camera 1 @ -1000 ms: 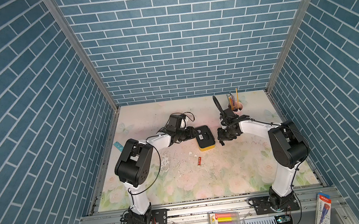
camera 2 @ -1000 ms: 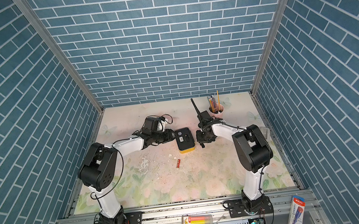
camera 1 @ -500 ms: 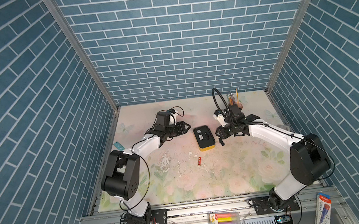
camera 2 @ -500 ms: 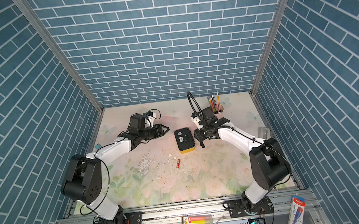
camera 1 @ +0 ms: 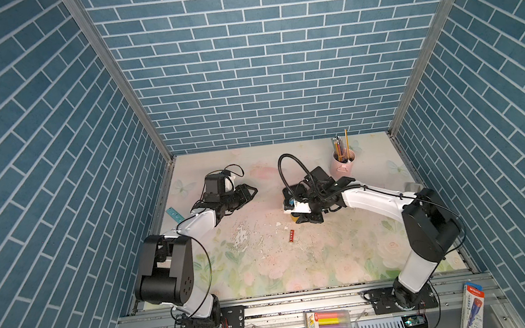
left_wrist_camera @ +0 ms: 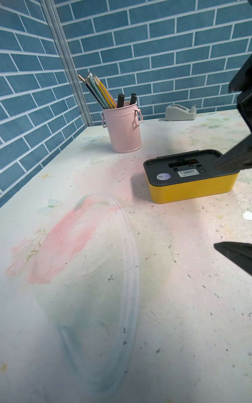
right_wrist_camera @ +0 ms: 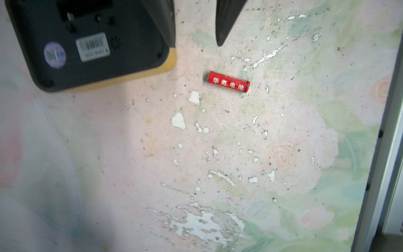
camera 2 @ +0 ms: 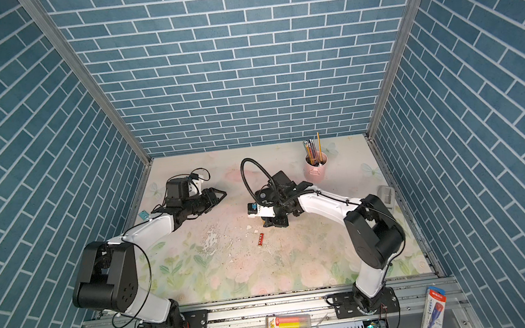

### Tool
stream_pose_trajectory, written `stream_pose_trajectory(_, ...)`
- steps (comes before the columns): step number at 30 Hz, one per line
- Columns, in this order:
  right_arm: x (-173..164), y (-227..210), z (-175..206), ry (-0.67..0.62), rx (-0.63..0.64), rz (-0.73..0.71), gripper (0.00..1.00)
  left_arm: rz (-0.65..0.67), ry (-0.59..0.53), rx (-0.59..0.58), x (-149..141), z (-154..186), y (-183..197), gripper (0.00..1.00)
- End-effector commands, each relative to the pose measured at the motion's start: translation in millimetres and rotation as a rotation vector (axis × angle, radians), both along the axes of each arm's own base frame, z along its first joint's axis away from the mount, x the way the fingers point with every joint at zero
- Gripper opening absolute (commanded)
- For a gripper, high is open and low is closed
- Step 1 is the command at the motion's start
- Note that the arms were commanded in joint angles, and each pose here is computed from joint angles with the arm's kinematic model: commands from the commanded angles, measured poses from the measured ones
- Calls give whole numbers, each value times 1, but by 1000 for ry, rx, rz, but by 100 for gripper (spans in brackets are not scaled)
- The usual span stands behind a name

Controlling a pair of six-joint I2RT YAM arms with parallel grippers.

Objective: Insert the battery into the alarm
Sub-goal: Pick up the battery at the center of the board.

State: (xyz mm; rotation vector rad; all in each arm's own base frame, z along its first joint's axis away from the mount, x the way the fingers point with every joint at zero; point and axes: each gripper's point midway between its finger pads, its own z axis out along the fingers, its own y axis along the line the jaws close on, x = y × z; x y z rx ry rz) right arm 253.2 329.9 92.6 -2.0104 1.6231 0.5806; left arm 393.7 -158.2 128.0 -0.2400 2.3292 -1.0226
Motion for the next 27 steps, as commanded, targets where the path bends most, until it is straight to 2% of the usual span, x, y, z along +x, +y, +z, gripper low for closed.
stream_pose_trajectory(1, -19, 8, -9, -33, -9, 223, 34, 2, -22, -13, -3, 6, 3, 54)
stream_pose_trajectory(15, -46, 14, -49, 48, -102, 329, 37, 11, -4, 8, -13, -2, 15, 55)
stream_pose_trajectory(27, -43, 21, -69, 36, -135, 335, 40, 9, 4, 9, -13, -5, 18, 55)
